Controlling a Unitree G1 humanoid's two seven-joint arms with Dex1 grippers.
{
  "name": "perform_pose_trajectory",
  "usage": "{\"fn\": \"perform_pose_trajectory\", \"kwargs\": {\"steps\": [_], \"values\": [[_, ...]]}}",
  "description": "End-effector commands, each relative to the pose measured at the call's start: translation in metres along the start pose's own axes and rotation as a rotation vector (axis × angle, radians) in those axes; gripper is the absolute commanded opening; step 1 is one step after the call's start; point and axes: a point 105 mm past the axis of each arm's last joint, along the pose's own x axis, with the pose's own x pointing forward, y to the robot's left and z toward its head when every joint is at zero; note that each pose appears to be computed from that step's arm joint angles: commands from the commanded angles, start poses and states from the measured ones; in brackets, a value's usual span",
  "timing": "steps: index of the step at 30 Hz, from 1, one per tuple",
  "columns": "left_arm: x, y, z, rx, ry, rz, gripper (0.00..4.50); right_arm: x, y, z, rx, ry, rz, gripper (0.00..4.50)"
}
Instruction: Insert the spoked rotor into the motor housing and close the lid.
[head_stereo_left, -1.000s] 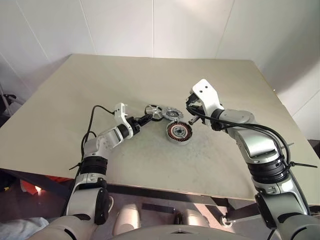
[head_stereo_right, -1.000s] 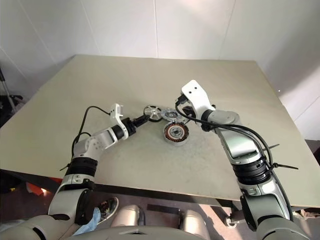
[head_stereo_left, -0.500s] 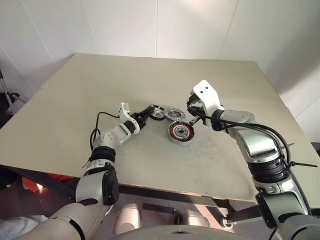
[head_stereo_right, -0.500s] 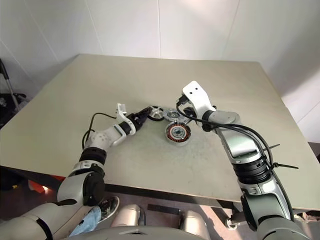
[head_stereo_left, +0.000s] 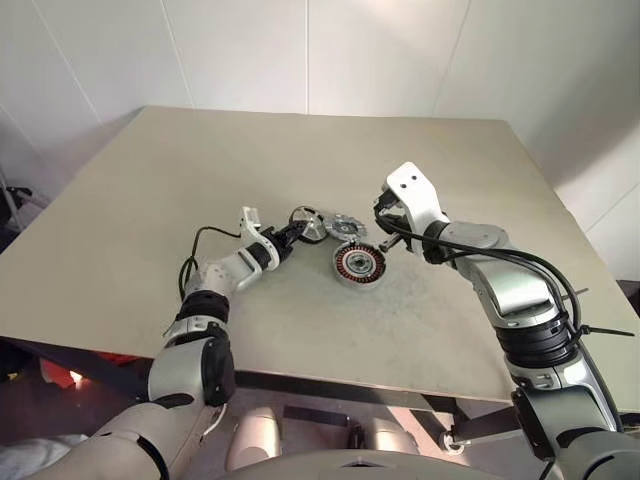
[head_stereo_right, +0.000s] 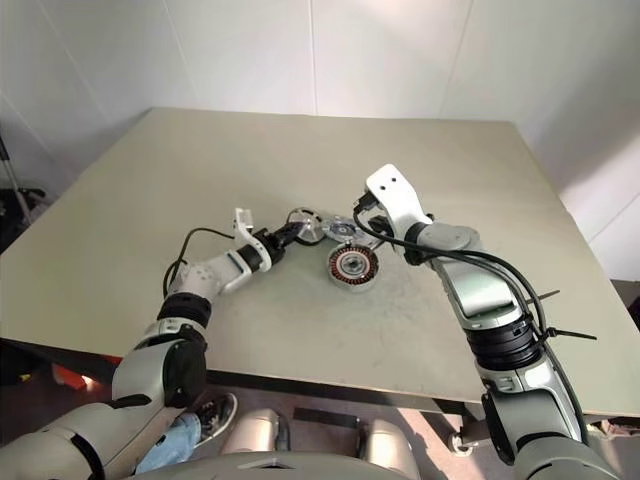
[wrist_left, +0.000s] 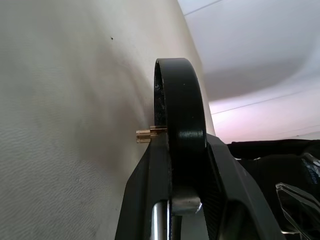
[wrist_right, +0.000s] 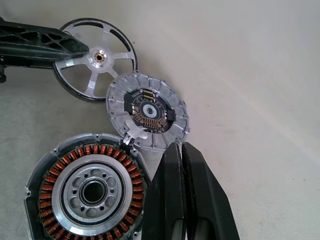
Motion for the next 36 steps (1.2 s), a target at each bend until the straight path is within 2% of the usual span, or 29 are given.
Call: {"fn": "perform_pose_trajectory", "kwargs": {"steps": [1,5,10,12,14,18,23,36], "values": [[-0.025,-0.006,0.031,0.019,-0.096,-0.04,0.41,-0.012,-0.026,0.002,-0.007,-0.018,-0.081,0.0],[-0.05,-0.011,0.044,0.014,-0.127,-0.062,0.41,-0.019,-0.045,-0.018,-0.022,0.046,-0.145,0.0],[-0.051,-0.047,0.021,0.035,0.025,-0.205,0.41,-0.021,-0.054,-0.027,-0.016,0.073,-0.176,0.0],[-0.037,-0.067,0.007,0.009,0.089,-0.281,0.41,-0.022,-0.058,-0.032,-0.031,0.092,-0.2,0.0],[-0.024,-0.075,-0.008,-0.003,0.142,-0.303,0.41,-0.022,-0.059,-0.034,-0.038,0.101,-0.21,0.0],[-0.003,-0.074,-0.04,-0.03,0.248,-0.281,0.41,-0.025,-0.062,-0.037,-0.026,0.105,-0.233,0.0],[0.014,-0.06,-0.074,-0.066,0.352,-0.217,0.41,-0.028,-0.063,-0.04,-0.033,0.118,-0.255,0.0],[0.014,-0.055,-0.083,-0.08,0.399,-0.215,0.41,-0.029,-0.061,-0.042,-0.028,0.121,-0.261,0.0]]}}
